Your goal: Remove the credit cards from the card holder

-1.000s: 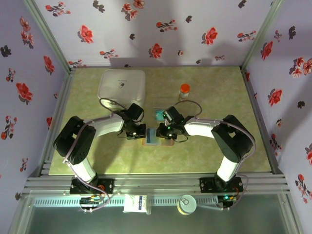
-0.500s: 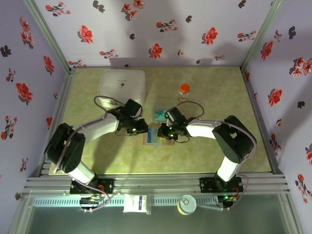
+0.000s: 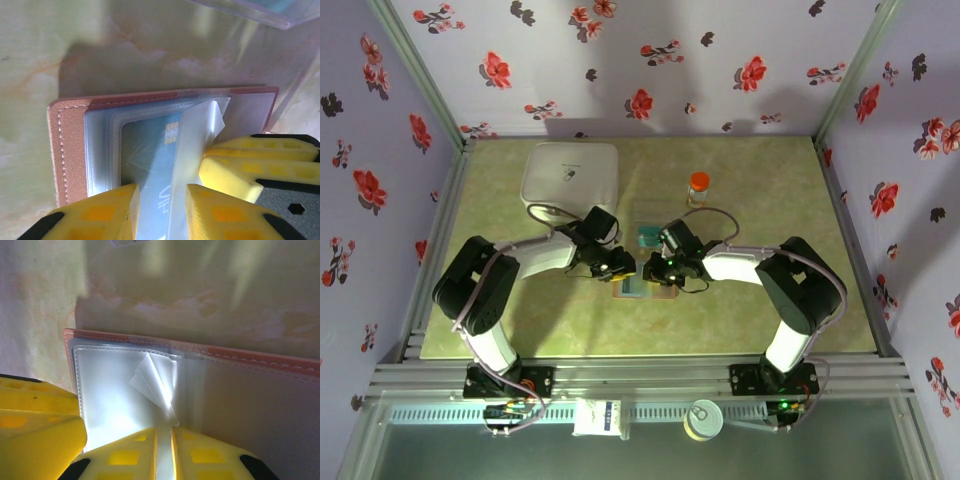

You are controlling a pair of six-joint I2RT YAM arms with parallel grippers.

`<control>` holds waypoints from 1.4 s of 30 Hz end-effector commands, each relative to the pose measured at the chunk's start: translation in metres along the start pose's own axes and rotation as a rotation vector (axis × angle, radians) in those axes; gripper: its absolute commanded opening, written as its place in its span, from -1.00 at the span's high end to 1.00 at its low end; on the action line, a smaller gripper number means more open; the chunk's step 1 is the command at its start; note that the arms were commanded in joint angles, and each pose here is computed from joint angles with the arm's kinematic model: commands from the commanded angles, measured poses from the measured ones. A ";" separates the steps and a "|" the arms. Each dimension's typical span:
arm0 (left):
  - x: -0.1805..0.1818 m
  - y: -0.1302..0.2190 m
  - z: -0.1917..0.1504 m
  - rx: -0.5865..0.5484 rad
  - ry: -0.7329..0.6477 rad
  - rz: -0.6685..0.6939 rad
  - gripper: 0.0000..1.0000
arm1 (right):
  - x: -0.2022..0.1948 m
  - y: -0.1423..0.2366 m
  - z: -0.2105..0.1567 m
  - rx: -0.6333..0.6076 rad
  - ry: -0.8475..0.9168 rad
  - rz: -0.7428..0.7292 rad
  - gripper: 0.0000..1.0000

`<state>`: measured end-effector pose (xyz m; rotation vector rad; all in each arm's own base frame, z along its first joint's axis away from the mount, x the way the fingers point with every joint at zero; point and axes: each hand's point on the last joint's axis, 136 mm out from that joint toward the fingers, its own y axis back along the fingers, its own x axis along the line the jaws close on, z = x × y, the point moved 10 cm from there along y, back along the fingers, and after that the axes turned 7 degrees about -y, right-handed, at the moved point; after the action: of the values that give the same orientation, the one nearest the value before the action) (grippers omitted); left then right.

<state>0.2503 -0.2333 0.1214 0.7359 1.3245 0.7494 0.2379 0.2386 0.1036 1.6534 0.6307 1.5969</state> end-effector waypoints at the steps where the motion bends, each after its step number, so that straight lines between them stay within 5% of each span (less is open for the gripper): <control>1: -0.011 -0.004 0.004 -0.004 -0.006 -0.063 0.46 | -0.006 0.002 -0.003 0.013 -0.017 -0.008 0.65; 14: -0.034 0.010 0.005 -0.025 -0.038 -0.103 0.55 | 0.007 0.048 -0.001 -0.103 0.034 -0.055 0.54; 27: -0.073 -0.020 0.010 0.027 -0.098 -0.099 0.22 | -0.019 0.136 0.003 -0.306 -0.001 -0.145 0.47; 34: -0.082 -0.036 0.013 0.056 -0.122 -0.096 0.07 | -0.025 0.146 -0.002 -0.312 -0.015 -0.144 0.44; 42: -0.078 -0.007 0.018 0.016 -0.144 -0.079 0.04 | -0.019 0.141 -0.001 -0.292 -0.035 -0.055 0.46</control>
<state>0.2585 -0.3131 0.1367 0.7560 1.2704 0.6065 0.2138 0.1365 0.2000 1.3998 0.4398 1.5053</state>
